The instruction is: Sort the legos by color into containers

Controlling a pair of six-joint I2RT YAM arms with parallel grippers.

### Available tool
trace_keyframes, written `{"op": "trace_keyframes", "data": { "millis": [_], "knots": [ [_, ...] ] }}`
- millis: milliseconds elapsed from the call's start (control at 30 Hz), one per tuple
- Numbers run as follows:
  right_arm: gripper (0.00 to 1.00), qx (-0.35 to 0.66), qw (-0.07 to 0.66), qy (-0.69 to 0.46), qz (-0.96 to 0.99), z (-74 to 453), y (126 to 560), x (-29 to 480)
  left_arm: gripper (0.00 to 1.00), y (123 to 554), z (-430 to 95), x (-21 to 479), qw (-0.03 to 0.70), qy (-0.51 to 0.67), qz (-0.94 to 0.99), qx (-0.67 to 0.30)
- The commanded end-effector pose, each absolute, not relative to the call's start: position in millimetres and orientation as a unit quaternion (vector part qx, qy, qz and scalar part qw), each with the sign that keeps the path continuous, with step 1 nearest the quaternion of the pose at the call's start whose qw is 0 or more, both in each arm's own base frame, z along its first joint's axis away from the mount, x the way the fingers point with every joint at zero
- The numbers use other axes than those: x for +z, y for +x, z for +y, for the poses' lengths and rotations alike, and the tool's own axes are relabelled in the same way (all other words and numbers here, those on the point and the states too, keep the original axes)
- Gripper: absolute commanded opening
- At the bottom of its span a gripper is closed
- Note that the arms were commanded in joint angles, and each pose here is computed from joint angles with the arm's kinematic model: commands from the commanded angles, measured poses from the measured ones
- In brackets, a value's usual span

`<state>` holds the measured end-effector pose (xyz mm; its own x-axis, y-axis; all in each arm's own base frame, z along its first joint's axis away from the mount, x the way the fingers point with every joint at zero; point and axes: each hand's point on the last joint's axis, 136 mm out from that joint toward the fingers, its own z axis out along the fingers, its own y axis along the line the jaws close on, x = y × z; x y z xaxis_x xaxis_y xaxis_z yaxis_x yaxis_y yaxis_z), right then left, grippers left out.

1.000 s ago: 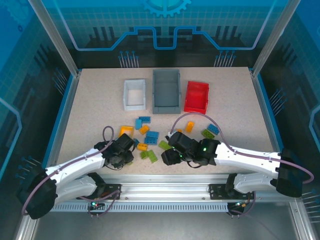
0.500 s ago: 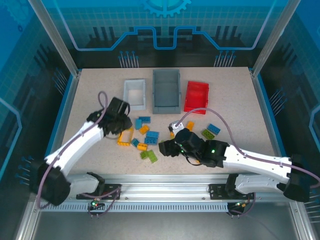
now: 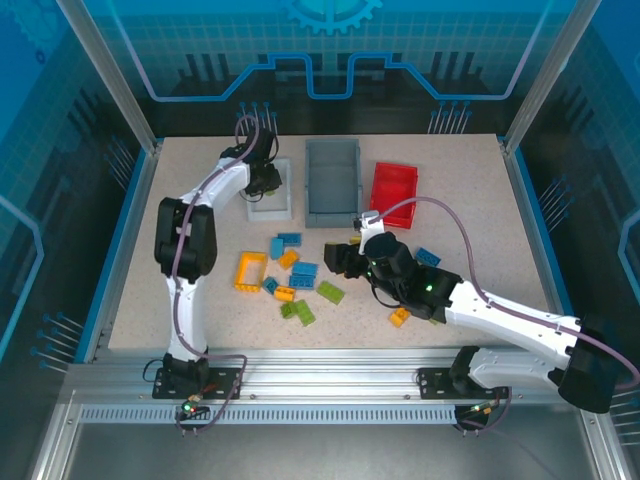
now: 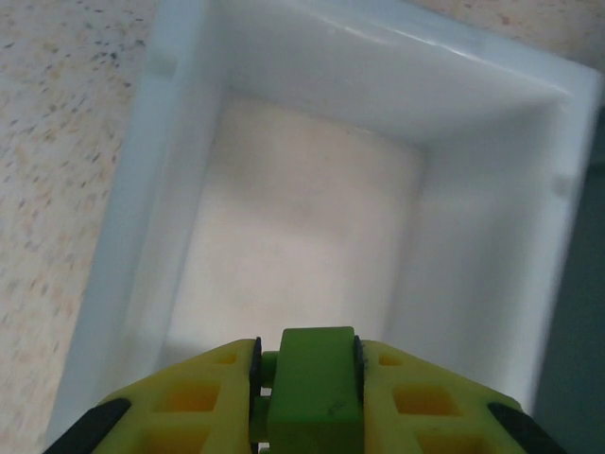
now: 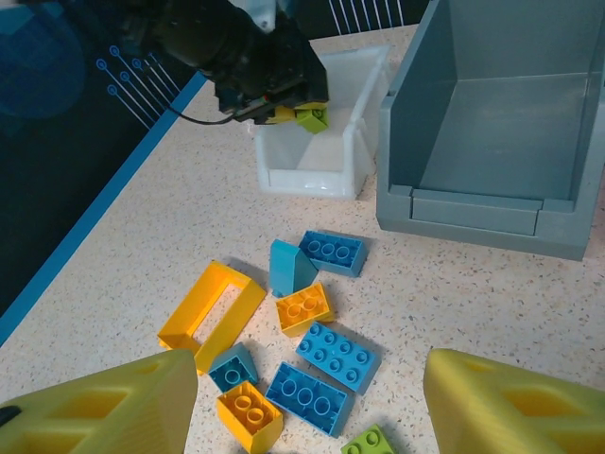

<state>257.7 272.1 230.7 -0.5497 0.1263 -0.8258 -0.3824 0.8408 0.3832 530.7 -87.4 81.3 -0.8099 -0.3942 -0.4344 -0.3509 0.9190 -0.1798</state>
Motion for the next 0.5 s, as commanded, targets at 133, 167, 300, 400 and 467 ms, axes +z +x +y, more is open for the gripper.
{"op": "trace_keyframes", "data": {
  "millis": [133,167,300,400,467],
  "knots": [
    [0.67,0.255,0.466,-0.047,0.846,249.7,259.5,225.9,0.25,512.6,-91.0,55.4,0.183,-0.172,0.967,-0.039],
    [0.67,0.247,0.465,-0.045,0.849,246.0,259.8,224.9,0.27,510.1,-92.1,55.5,0.184,-0.174,0.966,-0.043],
    [0.69,0.214,0.456,-0.033,0.863,228.6,262.8,222.7,0.39,502.3,-91.9,62.2,0.188,-0.177,0.965,-0.047],
    [0.7,0.197,0.45,-0.027,0.871,218.0,263.4,222.3,0.46,503.8,-93.4,77.8,0.199,-0.177,0.962,-0.056],
    [0.7,0.183,0.447,-0.016,0.875,208.3,263.3,222.0,0.5,505.5,-95.1,90.5,0.206,-0.177,0.96,-0.061]
  ]
}}
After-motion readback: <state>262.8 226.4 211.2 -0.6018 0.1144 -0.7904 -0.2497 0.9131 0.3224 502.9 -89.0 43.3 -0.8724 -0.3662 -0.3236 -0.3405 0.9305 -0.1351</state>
